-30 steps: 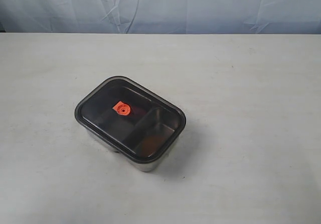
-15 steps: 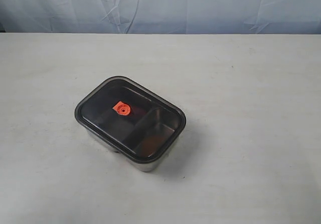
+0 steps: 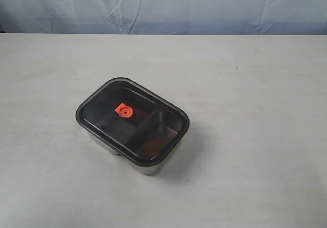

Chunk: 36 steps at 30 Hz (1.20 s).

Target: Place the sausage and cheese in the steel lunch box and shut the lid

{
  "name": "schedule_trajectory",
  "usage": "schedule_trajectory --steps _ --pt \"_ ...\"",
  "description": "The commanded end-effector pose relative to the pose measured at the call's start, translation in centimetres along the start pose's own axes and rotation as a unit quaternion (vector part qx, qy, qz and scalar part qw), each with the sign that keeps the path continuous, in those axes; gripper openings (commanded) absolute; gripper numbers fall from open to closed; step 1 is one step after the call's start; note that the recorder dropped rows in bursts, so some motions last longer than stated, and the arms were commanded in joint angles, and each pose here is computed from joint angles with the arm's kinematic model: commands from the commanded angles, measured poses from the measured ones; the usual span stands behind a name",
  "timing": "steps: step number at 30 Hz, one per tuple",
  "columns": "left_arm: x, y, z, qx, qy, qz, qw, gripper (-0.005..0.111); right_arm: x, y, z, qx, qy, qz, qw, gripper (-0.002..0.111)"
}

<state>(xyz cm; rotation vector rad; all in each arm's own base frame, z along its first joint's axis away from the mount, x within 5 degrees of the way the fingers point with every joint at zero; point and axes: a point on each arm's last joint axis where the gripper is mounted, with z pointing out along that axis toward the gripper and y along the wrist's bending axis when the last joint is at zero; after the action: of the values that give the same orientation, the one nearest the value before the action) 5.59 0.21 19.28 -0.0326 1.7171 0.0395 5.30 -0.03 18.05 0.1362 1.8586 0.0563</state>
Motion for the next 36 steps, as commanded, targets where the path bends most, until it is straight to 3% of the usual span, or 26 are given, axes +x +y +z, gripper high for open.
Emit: schedule_trajectory --steps 1,36 --pt "0.04 0.01 -0.03 -0.001 -0.003 -0.001 1.000 0.000 0.05 -0.05 0.01 0.003 -0.005 -0.001 1.000 -0.001" --pt "0.04 0.03 -0.03 -0.002 -0.003 0.006 1.000 0.000 -0.02 0.01 0.01 0.000 -0.009 0.008 1.000 -0.001"
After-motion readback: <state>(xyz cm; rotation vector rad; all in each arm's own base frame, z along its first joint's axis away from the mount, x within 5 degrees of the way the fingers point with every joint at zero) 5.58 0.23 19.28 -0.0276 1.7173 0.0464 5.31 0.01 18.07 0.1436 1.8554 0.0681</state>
